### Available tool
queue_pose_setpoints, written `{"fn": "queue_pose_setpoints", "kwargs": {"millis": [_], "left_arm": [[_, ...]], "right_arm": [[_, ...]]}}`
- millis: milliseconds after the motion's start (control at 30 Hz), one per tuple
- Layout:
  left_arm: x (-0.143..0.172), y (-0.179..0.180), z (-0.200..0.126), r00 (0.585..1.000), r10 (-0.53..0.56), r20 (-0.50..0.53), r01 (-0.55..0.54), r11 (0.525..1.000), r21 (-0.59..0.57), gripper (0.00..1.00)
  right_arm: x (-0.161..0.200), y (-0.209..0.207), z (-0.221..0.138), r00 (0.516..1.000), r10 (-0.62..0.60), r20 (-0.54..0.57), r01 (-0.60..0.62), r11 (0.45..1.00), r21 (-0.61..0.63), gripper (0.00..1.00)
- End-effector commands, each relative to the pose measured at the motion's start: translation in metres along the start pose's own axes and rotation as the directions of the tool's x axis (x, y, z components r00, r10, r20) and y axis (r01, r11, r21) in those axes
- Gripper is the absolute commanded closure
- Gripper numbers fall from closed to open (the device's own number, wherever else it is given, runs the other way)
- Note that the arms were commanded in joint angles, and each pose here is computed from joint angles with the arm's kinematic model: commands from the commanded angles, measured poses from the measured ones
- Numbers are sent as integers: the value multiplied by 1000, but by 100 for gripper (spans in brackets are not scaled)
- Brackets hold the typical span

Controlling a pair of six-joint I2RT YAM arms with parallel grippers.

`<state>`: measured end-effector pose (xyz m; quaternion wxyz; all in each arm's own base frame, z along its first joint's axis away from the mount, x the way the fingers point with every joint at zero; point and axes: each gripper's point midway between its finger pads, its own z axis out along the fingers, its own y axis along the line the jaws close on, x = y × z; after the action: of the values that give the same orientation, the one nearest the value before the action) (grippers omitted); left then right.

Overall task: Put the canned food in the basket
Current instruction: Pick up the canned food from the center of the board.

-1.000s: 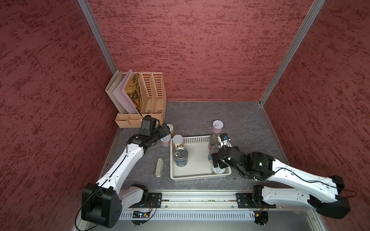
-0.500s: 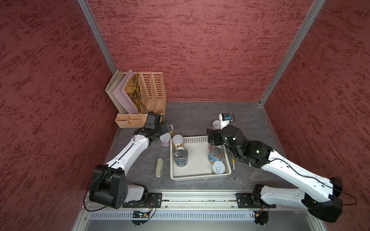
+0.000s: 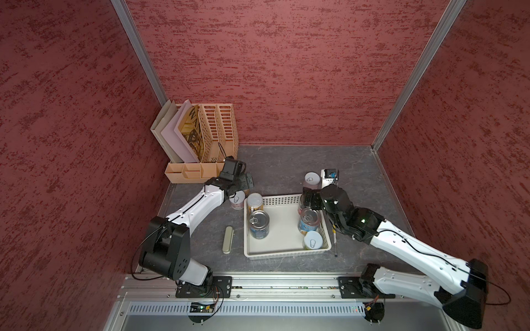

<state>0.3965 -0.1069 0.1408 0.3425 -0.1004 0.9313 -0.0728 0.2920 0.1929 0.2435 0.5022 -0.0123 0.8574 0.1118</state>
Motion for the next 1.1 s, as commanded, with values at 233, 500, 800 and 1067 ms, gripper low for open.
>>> {"fn": "queue_pose_setpoints", "kwargs": {"millis": [233, 500, 800, 1067], "left_arm": [[-2, 8, 37, 995, 69, -76, -78, 990, -118, 0], [5, 11, 51, 989, 70, -127, -88, 986, -144, 0], [9, 11, 61, 984, 74, -164, -99, 983, -153, 0], [11, 19, 69, 981, 43, -187, -73, 986, -152, 3]], "right_arm": [[-7, 12, 6, 1000, 15, -6, -15, 999, -31, 2], [-3, 16, 8, 1000, 9, -25, -11, 999, -44, 2], [4, 20, 16, 998, -11, -61, 8, 999, -44, 2], [7, 22, 19, 997, -18, -76, 14, 999, -47, 2]]}}
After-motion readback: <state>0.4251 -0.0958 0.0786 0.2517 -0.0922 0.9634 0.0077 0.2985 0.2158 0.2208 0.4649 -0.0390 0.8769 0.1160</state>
